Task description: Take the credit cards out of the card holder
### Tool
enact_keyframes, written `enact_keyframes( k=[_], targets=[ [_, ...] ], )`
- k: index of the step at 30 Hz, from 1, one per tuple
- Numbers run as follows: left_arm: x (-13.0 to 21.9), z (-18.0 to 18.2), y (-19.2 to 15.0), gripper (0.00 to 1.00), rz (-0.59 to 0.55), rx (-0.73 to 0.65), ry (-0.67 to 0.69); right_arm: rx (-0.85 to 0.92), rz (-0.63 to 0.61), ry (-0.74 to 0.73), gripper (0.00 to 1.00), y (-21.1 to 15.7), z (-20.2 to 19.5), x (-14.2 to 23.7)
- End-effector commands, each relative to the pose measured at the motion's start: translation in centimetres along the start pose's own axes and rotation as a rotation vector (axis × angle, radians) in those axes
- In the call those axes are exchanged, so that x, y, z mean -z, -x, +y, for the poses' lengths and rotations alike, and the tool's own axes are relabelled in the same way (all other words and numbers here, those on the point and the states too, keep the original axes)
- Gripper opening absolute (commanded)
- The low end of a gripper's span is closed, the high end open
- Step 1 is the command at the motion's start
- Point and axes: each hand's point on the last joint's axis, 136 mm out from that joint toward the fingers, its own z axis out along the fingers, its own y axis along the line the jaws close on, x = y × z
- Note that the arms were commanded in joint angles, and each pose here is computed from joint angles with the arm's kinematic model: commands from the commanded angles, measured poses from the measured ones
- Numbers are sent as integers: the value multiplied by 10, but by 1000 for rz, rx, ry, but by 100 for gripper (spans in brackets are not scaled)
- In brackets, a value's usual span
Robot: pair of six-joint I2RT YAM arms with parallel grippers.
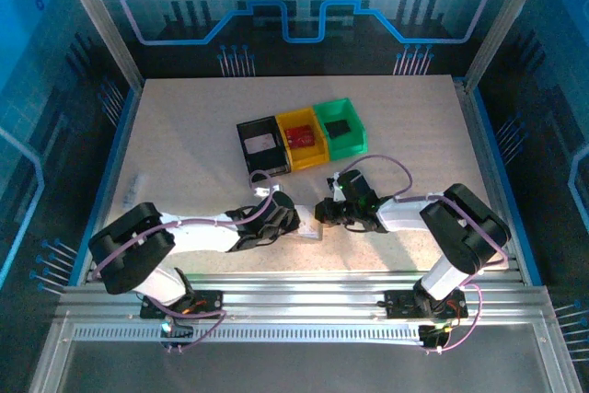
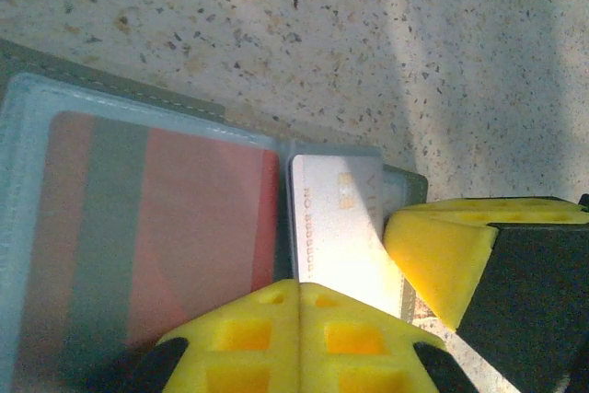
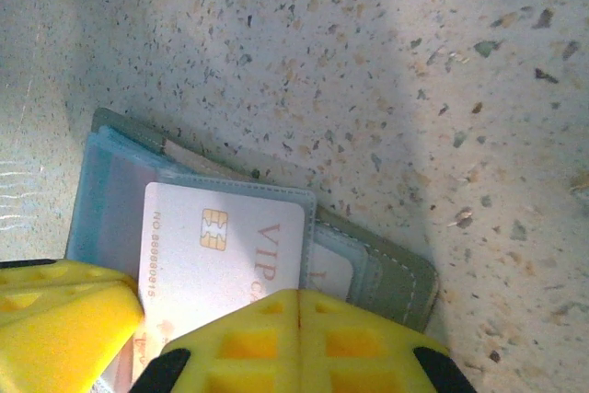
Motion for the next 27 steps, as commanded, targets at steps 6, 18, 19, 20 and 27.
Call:
enact_keyframes(
  k=[6,18,19,20,27],
  targets=[
    [10,0,10,0,-60,5,-12,-80,201,-201,0,-65,-61,2],
    [4,-1,15,17,-32,-3,14,-38,175,-176,0,-53,-47,11],
    [3,-3,16,17,-26,-3,10,-37,180,-176,0,-53,-47,10],
    [1,-5,17,18,-18,-3,8,-38,189,-175,0,-54,-46,9],
    [-10,-19,10,21,40,5,-25,-56,203,-167,0,-58,-49,3]
  ],
)
